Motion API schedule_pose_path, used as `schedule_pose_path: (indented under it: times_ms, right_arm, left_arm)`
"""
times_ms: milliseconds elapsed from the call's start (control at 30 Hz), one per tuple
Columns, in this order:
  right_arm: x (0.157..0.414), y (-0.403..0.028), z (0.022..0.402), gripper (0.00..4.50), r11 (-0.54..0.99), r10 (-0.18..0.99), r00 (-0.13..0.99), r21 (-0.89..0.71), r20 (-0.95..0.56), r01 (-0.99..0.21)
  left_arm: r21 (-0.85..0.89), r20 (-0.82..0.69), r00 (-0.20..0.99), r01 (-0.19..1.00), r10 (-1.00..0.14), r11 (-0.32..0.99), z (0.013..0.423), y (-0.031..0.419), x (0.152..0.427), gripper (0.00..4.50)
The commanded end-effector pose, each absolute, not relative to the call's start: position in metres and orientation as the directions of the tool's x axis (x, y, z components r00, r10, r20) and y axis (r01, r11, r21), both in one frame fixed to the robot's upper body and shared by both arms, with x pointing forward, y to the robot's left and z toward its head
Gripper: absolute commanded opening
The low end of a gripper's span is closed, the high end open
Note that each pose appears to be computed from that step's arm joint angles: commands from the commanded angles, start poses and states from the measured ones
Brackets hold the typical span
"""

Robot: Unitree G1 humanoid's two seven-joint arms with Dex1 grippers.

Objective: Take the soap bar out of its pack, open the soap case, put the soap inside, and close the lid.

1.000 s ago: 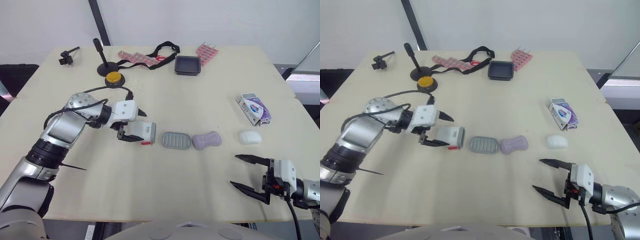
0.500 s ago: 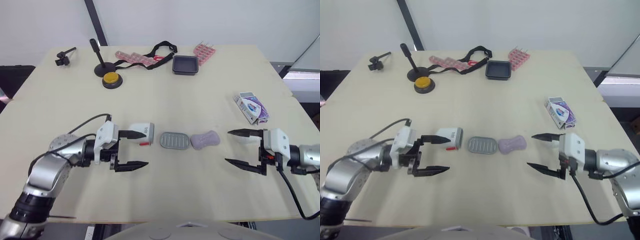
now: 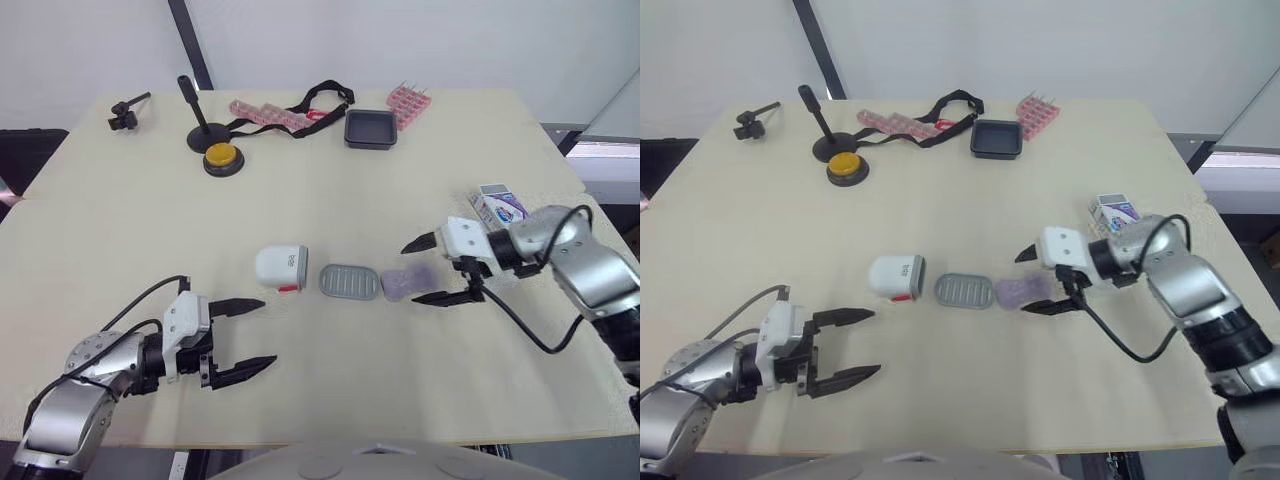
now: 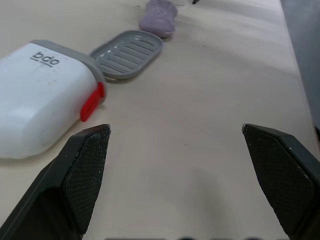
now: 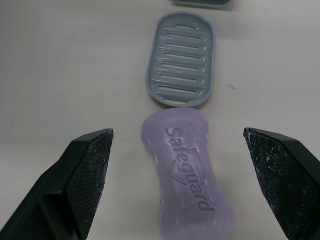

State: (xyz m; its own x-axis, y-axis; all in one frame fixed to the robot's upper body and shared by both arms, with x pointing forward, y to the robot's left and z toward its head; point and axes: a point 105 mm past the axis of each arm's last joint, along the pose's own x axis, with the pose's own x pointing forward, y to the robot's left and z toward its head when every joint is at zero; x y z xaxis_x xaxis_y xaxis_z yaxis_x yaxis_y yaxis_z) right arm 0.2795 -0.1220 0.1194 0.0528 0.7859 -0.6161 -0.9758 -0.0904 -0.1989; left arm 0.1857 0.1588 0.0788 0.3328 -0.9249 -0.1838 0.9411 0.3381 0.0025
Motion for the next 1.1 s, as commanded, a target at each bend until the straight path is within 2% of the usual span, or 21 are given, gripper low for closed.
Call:
schedule_pose_path:
  times_ms: [33, 467, 800, 900, 1000, 1100]
  right_arm:
    - [0.285, -0.12, 0.12, 4.5, -0.099, 0.764, 0.043, -0.184, -0.643, -0.978]
    - [0.298, -0.12, 0.105, 4.5, -0.13, 0.704, 0.046, -0.192, -0.709, -0.973]
    - [0.302, -0.12, 0.098, 4.5, -0.167, 0.671, 0.053, -0.22, -0.74, -0.961]
    - [0.301, -0.121, 0.096, 3.69, -0.177, 0.667, 0.044, -0.216, -0.743, -0.96]
    - [0.3, -0.121, 0.094, 2.6, -0.184, 0.666, 0.038, -0.214, -0.745, -0.959]
    - [0.299, -0.121, 0.094, 1.76, -0.188, 0.667, 0.034, -0.212, -0.744, -0.959]
  left_arm:
    - [0.058, -0.141, 0.273, 0.962, -0.952, 0.268, 0.088, 0.145, 0.176, 4.49]
    - [0.137, -0.105, 0.317, 0.943, -0.943, 0.302, 0.089, 0.14, 0.185, 4.49]
    - [0.137, -0.102, 0.297, 0.95, -0.95, 0.282, 0.085, 0.137, 0.185, 4.49]
    - [0.135, -0.102, 0.303, 0.948, -0.947, 0.289, 0.082, 0.137, 0.186, 4.5]
    - [0.135, -0.103, 0.304, 0.948, -0.947, 0.289, 0.08, 0.137, 0.185, 4.5]
    - [0.133, -0.103, 0.304, 0.948, -0.947, 0.289, 0.079, 0.137, 0.185, 4.5]
